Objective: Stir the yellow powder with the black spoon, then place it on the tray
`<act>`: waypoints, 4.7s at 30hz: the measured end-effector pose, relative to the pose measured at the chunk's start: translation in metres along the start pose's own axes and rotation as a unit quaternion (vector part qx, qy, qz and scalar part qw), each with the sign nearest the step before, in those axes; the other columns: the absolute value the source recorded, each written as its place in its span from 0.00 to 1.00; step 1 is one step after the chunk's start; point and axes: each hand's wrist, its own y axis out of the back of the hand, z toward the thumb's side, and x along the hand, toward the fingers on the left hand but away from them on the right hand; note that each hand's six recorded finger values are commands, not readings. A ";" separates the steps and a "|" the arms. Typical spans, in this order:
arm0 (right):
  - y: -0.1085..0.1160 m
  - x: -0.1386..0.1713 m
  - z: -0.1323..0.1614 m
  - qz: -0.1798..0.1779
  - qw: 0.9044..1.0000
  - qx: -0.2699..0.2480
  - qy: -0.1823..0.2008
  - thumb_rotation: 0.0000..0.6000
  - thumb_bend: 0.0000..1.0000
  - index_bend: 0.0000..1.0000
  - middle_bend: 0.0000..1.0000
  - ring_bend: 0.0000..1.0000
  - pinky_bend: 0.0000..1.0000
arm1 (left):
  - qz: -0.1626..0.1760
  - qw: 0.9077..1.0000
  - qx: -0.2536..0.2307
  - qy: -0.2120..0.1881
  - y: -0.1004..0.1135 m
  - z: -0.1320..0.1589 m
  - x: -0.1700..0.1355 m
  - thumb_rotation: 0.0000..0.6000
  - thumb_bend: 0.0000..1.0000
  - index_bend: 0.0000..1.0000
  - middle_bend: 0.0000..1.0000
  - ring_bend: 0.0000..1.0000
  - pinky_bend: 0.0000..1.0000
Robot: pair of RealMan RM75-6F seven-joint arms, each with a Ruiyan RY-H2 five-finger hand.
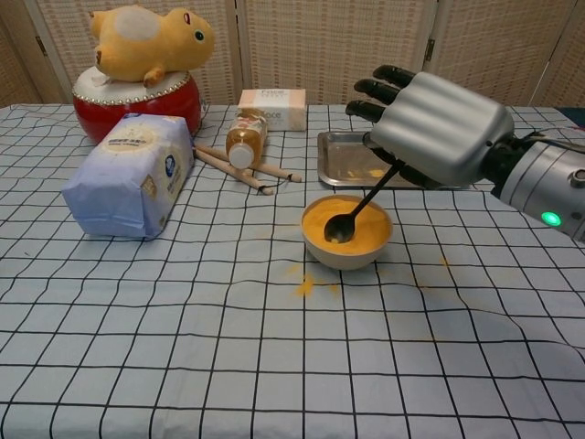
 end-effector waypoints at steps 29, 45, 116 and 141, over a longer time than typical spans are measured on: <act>-0.007 -0.018 -0.016 -0.019 0.998 0.047 -0.041 1.00 0.37 0.89 0.12 0.00 0.10 | -0.006 1.000 -0.005 -0.002 -0.001 -0.001 0.001 1.00 0.43 0.00 0.00 0.00 0.09; -0.016 -0.030 -0.007 -0.032 0.996 0.081 -0.025 1.00 0.38 0.88 0.12 0.00 0.11 | -0.009 1.000 -0.006 0.001 -0.002 -0.002 0.003 1.00 0.43 0.00 0.00 0.00 0.09; 0.001 -0.015 -0.033 -0.033 0.997 0.009 -0.065 1.00 0.38 0.87 0.12 0.00 0.14 | -0.011 1.000 0.002 -0.008 -0.005 0.003 0.001 1.00 0.43 0.00 0.00 0.00 0.09; -0.105 -0.076 -0.068 0.126 0.925 -0.223 -0.281 1.00 0.38 0.74 0.13 0.00 0.11 | -0.020 1.000 0.007 0.015 -0.009 -0.005 0.009 1.00 0.43 0.00 0.00 0.00 0.09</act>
